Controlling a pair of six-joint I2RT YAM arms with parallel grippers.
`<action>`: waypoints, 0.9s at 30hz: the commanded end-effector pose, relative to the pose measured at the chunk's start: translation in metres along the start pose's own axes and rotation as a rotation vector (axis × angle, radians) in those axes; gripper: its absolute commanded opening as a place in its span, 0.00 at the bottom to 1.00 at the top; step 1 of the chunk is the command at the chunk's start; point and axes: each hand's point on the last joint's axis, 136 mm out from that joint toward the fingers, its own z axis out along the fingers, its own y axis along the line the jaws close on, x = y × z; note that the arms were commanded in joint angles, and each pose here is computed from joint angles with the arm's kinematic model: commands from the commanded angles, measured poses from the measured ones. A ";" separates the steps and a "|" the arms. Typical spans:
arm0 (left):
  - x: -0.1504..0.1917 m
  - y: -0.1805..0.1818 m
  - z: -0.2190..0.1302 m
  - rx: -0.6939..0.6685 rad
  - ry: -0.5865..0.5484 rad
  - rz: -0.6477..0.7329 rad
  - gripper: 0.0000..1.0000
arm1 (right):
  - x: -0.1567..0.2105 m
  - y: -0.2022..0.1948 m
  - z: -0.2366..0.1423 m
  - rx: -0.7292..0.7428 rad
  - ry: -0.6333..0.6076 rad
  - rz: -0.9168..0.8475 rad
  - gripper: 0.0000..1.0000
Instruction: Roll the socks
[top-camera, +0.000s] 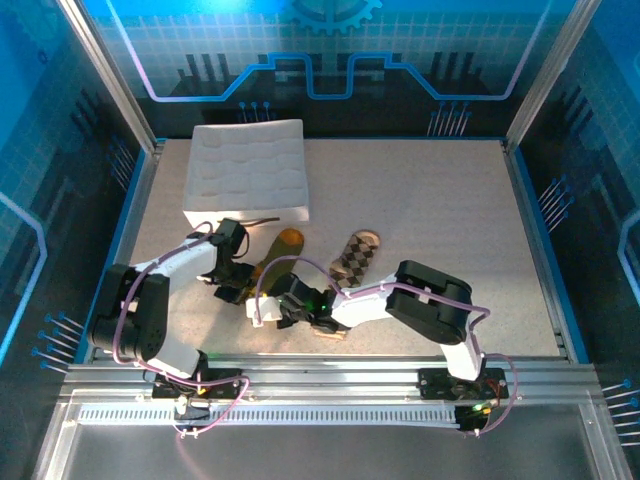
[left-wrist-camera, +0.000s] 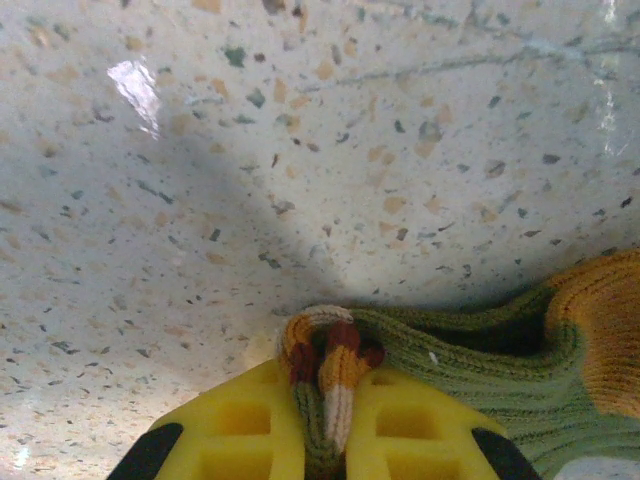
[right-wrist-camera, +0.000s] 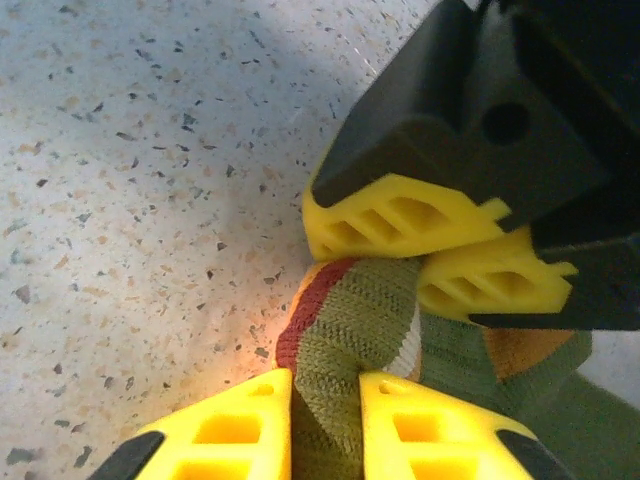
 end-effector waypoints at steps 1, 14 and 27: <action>0.000 0.047 0.015 -0.172 0.008 -0.024 0.00 | 0.039 0.013 0.010 -0.084 0.121 0.128 0.12; 0.005 0.033 -0.027 0.039 -0.048 -0.020 0.65 | 0.055 0.042 0.005 -0.466 0.153 0.583 0.00; 0.002 -0.001 -0.047 0.390 -0.128 0.093 0.65 | 0.064 0.017 0.011 -0.648 0.136 1.012 0.00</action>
